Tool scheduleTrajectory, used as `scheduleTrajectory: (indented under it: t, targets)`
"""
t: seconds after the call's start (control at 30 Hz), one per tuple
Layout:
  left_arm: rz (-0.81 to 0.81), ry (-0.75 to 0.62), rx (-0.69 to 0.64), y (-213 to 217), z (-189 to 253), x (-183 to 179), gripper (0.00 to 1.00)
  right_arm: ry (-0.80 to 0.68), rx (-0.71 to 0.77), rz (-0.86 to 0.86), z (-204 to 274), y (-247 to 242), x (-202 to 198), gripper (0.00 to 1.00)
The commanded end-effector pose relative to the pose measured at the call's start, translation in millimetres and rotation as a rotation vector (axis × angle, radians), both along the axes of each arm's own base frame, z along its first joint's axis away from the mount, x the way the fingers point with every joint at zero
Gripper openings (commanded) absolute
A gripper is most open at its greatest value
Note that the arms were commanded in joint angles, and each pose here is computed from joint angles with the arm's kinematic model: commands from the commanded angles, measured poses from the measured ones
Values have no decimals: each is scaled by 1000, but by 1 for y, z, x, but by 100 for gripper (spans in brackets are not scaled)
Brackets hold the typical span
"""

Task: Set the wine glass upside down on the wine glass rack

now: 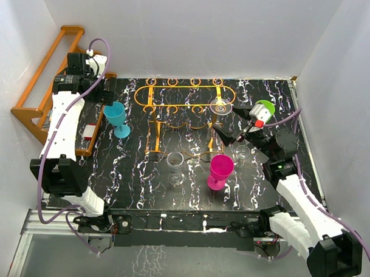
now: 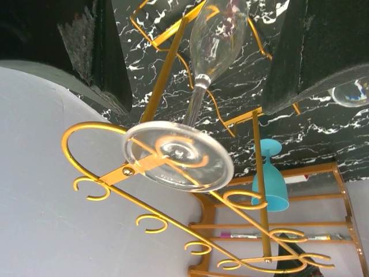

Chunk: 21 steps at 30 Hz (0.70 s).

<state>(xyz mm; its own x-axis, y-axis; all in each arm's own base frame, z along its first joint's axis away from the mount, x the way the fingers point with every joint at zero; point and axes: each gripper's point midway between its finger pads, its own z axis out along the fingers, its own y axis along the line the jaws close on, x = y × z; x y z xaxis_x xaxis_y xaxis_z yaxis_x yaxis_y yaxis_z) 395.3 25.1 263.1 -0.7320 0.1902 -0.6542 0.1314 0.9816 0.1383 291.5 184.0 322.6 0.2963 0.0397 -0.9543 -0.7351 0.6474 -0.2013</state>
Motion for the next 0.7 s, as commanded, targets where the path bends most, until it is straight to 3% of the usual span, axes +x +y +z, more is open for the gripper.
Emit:
scheduleTrajectory:
  t: [0.0, 0.33, 0.47, 0.53, 0.6, 0.67]
  targets:
    - [6, -20, -14, 0, 22, -8, 97, -11, -50, -25, 10, -7, -12, 98]
    - [96, -164, 34, 14, 58, -17, 97, 81, -253, -74, 10, -30, -46, 98]
    - [139, -246, 22, 17, 78, -15, 97, 354, -104, -329, 17, -61, -23, 98]
    - [145, -274, -1, 15, 84, -13, 97, 423, -129, -396, 14, -68, -18, 98]
    - [127, -295, -36, 8, 89, -11, 97, 363, -200, -353, 27, -64, -22, 98]
    - [94, -296, -79, -2, 92, -11, 97, 334, -171, -385, 44, -70, -22, 98]
